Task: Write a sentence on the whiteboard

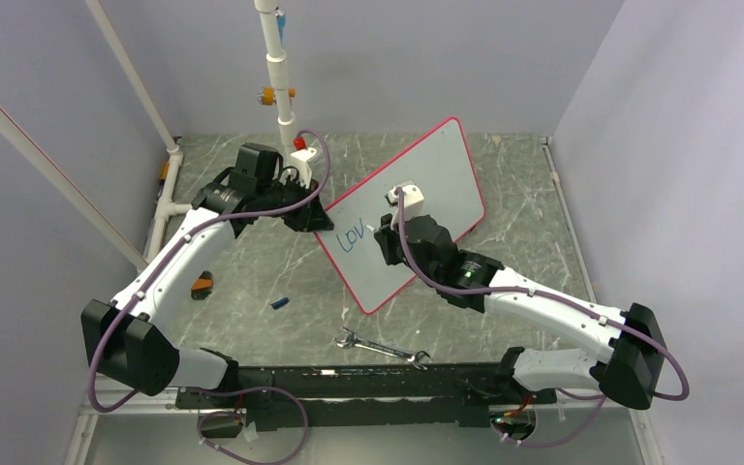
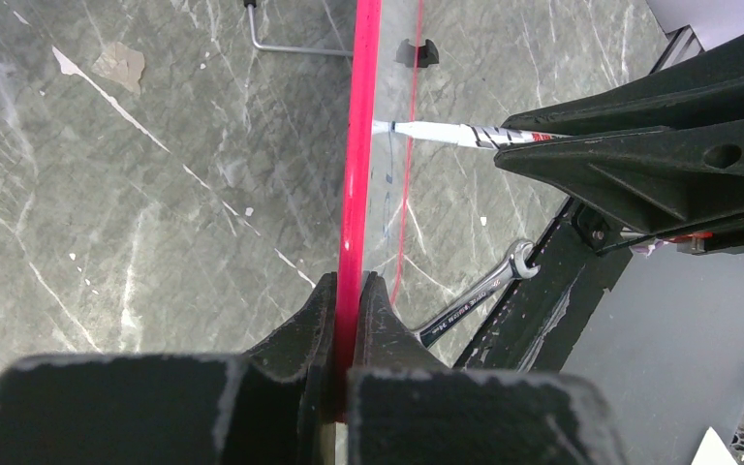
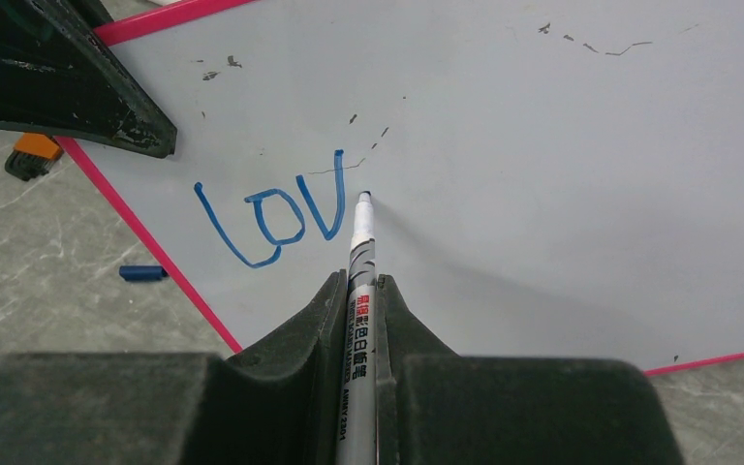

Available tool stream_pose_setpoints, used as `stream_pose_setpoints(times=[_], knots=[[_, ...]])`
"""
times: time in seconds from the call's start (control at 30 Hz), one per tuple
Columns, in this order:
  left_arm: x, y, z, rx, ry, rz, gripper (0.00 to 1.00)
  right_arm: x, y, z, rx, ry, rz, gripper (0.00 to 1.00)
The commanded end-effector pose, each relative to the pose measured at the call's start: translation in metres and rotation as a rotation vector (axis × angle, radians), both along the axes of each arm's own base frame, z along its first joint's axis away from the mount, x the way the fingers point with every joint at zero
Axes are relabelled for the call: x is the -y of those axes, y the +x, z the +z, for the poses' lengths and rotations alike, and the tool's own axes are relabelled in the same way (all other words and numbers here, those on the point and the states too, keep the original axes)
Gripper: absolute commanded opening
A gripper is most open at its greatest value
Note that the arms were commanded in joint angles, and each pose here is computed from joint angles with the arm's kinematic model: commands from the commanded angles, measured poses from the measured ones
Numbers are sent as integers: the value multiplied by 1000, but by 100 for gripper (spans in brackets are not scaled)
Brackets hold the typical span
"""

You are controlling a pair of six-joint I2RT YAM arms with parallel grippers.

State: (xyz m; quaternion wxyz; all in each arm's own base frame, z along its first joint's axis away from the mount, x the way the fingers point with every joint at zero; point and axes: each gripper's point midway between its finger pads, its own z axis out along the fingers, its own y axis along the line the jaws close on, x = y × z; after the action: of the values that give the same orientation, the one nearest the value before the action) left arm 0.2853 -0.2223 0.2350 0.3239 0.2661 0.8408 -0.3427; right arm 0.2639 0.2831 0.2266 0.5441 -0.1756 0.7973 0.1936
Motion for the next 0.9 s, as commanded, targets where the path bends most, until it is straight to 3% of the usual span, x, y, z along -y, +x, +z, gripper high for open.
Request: stream_pose_setpoints(times=[0.0, 0.87], knots=[[-44, 22, -37, 51, 273, 124, 0, -4, 5, 6, 12, 39, -10, 0], [-44, 22, -37, 52, 274, 123, 0, 1, 18, 30, 44, 34, -60, 0]])
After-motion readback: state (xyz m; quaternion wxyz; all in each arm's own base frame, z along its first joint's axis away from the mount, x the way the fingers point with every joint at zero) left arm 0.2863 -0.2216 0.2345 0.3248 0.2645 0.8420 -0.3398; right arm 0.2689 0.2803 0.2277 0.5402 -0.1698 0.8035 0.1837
